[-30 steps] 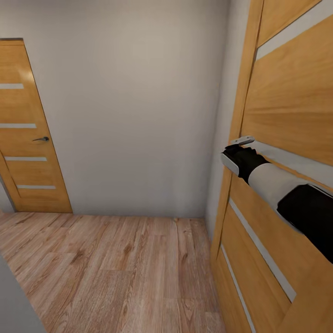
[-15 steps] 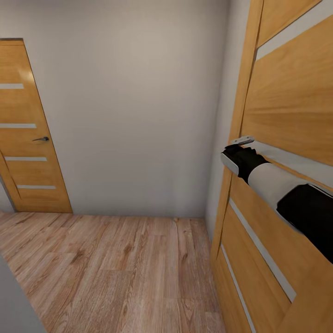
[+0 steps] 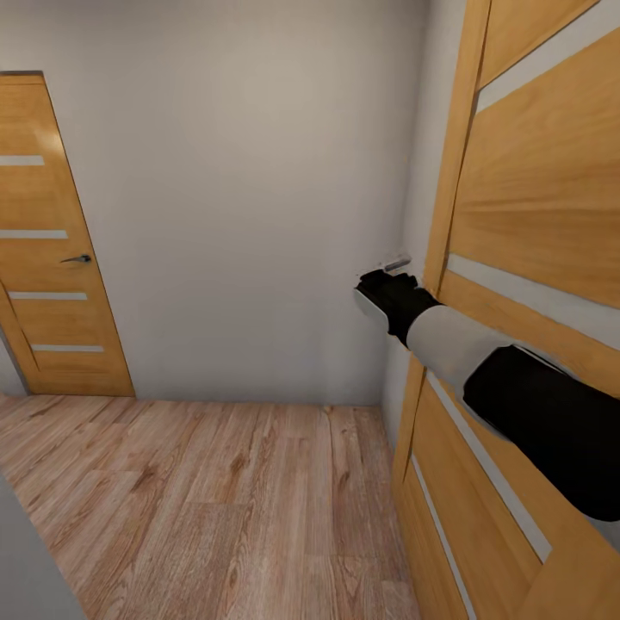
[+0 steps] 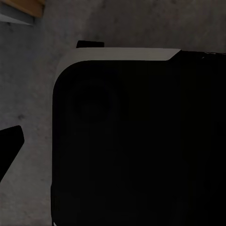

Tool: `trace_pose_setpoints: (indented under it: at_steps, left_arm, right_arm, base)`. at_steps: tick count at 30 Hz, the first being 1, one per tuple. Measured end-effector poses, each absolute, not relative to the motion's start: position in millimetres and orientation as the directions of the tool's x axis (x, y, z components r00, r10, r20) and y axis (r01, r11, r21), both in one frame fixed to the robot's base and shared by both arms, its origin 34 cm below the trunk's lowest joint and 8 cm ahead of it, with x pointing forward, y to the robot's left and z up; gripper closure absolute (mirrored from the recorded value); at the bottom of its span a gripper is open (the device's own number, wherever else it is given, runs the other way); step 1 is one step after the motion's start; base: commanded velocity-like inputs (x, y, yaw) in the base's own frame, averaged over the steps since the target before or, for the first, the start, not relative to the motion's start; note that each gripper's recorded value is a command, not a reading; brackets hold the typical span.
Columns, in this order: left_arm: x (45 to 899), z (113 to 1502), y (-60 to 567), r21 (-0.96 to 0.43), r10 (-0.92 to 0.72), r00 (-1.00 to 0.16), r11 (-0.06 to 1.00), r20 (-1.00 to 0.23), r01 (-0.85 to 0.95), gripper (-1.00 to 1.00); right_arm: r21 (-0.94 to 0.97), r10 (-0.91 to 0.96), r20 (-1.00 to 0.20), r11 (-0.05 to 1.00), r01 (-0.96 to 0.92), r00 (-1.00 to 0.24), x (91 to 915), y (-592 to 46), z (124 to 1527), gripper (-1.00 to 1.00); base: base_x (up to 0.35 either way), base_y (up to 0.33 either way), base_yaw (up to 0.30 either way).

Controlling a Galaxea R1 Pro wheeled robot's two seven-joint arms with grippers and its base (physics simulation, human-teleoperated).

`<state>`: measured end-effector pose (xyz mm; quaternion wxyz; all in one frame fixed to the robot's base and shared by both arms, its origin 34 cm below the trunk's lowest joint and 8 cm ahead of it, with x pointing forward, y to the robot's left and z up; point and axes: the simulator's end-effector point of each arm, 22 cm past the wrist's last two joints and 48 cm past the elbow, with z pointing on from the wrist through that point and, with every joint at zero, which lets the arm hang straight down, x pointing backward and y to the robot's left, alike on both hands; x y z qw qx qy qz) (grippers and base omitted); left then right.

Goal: Move the two storage containers from the living room to the garage. In the garage, place one container on the floor and stack the other container on top of it (either order is fine).

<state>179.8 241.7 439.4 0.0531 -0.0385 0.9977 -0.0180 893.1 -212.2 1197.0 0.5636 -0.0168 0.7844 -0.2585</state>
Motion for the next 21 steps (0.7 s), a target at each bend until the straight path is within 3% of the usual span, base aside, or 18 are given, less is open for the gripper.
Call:
trace_pose_setpoints:
  at_steps: [12, 17, 21]
  left_arm:
    - [180, 439, 242, -0.04, -0.079, -0.991, 0.996, -0.105, -0.076, -1.0]
    - [180, 439, 242, -0.04, -0.08, -0.991, 0.996, -0.105, -0.076, -1.0]
    - [180, 439, 242, -0.039, -0.08, -0.991, 0.996, -0.105, -0.076, -1.0]
  right_arm:
    - [-0.4, -0.315, -0.883, 0.893, 0.204, -0.349, 892, -177, 1196, -1.0]
    - [-0.227, -0.231, -0.933, 0.973, -0.045, -0.277, 886, -83, 1201, -1.0]
    - [-0.123, -0.178, -0.938, 0.973, -0.193, -0.297, 873, -33, 1153, -1.0]
  base:
    - [0.0, 0.0, 0.0]
    - [0.0, 0.0, 0.0]
    - [0.0, 0.0, 0.0]
